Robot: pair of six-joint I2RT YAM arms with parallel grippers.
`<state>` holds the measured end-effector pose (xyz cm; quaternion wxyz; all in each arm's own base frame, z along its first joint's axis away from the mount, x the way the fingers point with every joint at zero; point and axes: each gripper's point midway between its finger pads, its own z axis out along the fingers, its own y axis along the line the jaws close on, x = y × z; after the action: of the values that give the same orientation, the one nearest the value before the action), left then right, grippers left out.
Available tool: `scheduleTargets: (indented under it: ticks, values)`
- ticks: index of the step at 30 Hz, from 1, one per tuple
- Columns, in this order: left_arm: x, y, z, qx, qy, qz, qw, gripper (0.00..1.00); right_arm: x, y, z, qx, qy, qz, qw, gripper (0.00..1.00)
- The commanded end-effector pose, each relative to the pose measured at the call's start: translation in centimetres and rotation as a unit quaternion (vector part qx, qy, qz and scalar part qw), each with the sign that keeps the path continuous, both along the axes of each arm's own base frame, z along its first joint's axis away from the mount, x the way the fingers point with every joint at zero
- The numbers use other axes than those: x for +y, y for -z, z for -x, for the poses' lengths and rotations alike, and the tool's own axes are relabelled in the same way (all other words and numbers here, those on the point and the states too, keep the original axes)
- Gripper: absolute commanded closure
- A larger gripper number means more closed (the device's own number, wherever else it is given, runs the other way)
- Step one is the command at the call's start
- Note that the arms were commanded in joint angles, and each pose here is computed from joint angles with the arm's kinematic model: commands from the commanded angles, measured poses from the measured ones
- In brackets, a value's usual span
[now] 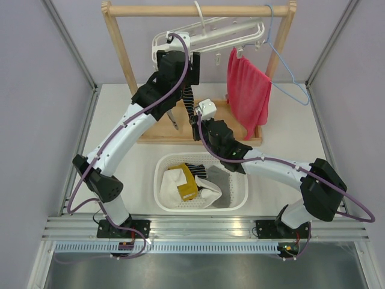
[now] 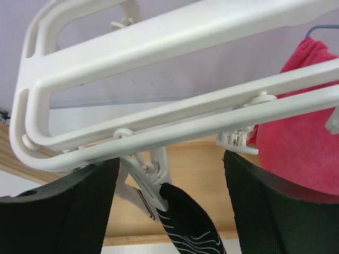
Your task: Remove the socks clipped to the hanger
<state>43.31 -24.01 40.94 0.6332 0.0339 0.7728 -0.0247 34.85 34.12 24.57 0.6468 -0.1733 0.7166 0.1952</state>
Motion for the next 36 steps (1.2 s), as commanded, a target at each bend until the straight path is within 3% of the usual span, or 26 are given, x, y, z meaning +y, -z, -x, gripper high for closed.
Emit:
scheduleTargets:
  ticks: [1,8,16,19,22,28,29,30,31,32,34,36]
  values:
    - [1.6,-2.7,-0.3,-0.036,-0.032,-0.012,0.999,0.19,0.5,-0.3,0.5,-0.011,-0.01,-0.004,1.0,0.99]
    - [2.6,-2.0,-1.6,-0.031,-0.043,-0.012,0.999,0.44,0.7,-0.8,1.1,-0.017,-0.017,-0.005,1.0,0.99]
    - [2.6,-1.7,-1.9,-0.03,-0.041,-0.007,0.999,0.61,1.3,-0.5,1.5,-0.018,-0.027,0.001,0.999,0.99]
    - [2.6,-1.7,-2.0,-0.029,-0.039,-0.007,0.999,0.73,1.5,-0.3,1.7,-0.016,-0.028,0.002,0.999,0.99]
    - [2.6,-1.7,-2.0,-0.03,-0.039,-0.008,0.999,0.95,1.7,-0.2,1.7,-0.016,-0.028,0.005,0.999,0.99]
    - [2.5,-1.7,-1.8,-0.03,-0.032,-0.014,0.999,0.98,1.6,0.0,1.9,-0.015,-0.027,0.007,1.0,0.99]
    - [2.6,-1.7,-1.8,-0.03,-0.033,-0.016,0.999,0.89,1.4,0.0,1.9,-0.016,-0.025,0.006,1.0,0.99]
    - [2.7,-1.8,-1.8,-0.031,-0.033,-0.017,0.999,0.73,1.5,-0.1,2.0,-0.015,-0.025,0.004,1.0,0.99]
    - [2.8,-1.7,-1.8,-0.031,-0.035,-0.018,0.999,0.52,1.3,0.1,2.1,-0.014,-0.024,0.006,1.0,0.99]
    - [2.8,-1.7,-1.7,-0.03,-0.035,-0.018,0.999,0.2,1.2,-0.1,2.2,-0.015,-0.023,0.003,1.0,0.99]
    - [2.9,-1.7,-1.7,-0.03,-0.035,-0.018,0.999,0.02,1.1,-0.3,2.2,-0.016,-0.023,0.001,1.0,0.99]
    - [2.9,-1.7,-1.5,-0.03,-0.035,-0.014,0.999,0.0,1.2,-0.6,2.3,-0.018,-0.023,-0.001,1.0,0.99]
